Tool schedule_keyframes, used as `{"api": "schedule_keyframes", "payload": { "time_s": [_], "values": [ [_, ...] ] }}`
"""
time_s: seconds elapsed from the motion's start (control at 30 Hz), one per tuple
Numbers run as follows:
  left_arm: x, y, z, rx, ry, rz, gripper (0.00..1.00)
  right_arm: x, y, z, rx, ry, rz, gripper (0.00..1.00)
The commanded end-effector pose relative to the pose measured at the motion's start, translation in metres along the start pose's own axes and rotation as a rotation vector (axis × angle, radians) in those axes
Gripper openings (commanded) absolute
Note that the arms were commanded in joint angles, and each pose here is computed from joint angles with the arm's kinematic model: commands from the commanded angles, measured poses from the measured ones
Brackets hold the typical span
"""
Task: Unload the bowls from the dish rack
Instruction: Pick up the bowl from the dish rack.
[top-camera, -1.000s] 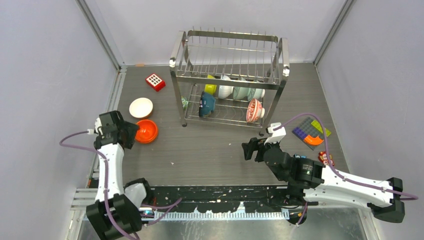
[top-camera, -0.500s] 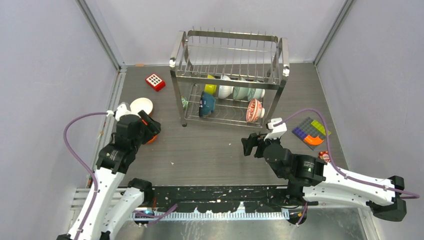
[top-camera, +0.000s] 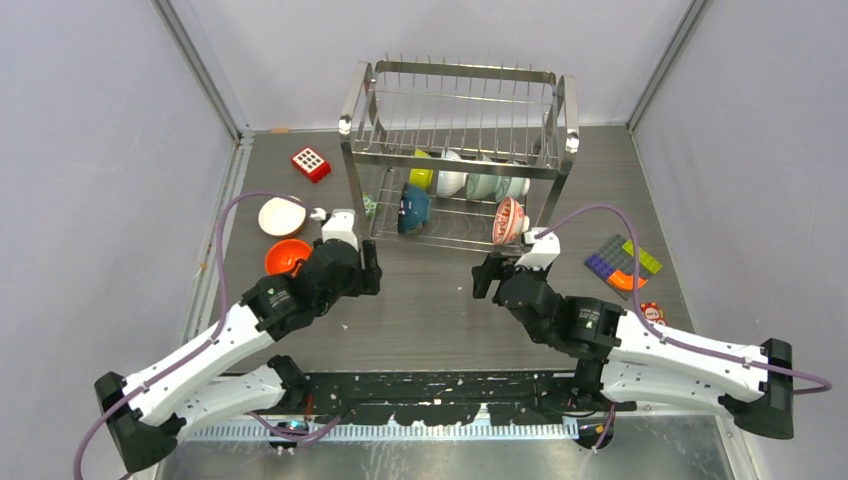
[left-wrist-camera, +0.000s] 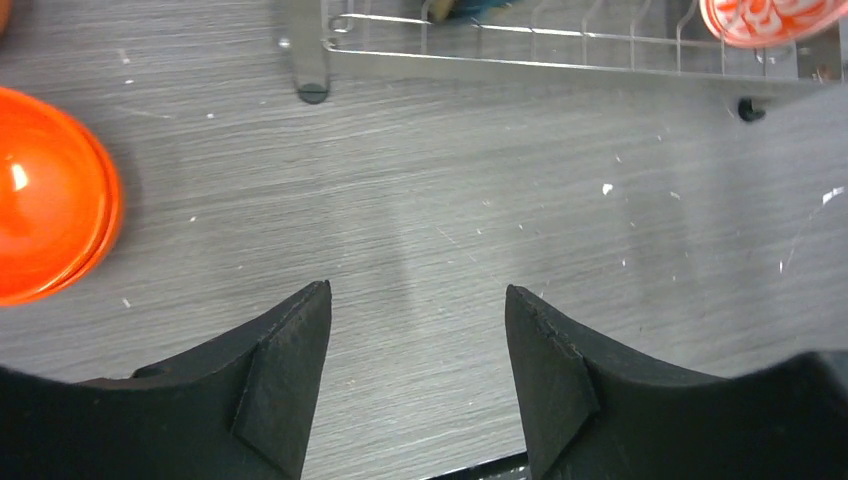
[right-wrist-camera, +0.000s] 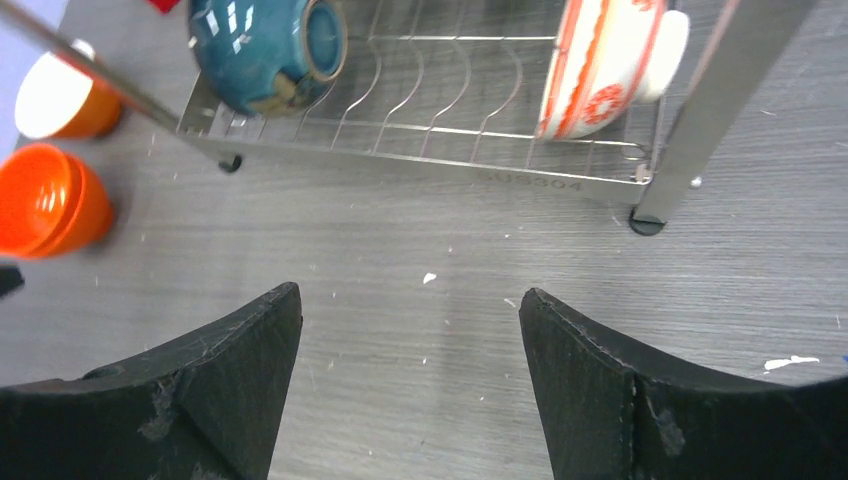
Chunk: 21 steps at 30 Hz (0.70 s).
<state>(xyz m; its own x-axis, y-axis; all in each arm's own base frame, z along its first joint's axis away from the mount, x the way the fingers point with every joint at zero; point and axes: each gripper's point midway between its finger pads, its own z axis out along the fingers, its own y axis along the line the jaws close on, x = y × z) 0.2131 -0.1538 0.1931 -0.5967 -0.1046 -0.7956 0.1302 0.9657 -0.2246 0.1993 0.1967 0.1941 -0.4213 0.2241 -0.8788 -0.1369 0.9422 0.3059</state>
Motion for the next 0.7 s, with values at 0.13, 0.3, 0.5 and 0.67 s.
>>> {"api": "schedule_keyframes", "payload": {
  "time_s": [0.13, 0.3, 0.5, 0.67],
  "values": [
    [-0.030, -0.040, 0.002, 0.163, -0.134, 0.025, 0.98, -0.037, -0.033, 0.010, 0.142, -0.114, 0.233, 0.86],
    [-0.025, -0.051, 0.014, 0.204, -0.149, -0.045, 1.00, -0.058, -0.059, -0.006, 0.206, -0.217, 0.238, 0.87],
    [-0.018, -0.073, 0.037, 0.261, -0.146, -0.113, 1.00, -0.063, -0.079, -0.017, 0.267, -0.234, 0.190, 0.87],
    [-0.031, -0.091, 0.060, 0.246, -0.160, -0.101, 0.94, -0.058, -0.073, -0.014, 0.237, -0.210, 0.174, 0.86]
  ]
}}
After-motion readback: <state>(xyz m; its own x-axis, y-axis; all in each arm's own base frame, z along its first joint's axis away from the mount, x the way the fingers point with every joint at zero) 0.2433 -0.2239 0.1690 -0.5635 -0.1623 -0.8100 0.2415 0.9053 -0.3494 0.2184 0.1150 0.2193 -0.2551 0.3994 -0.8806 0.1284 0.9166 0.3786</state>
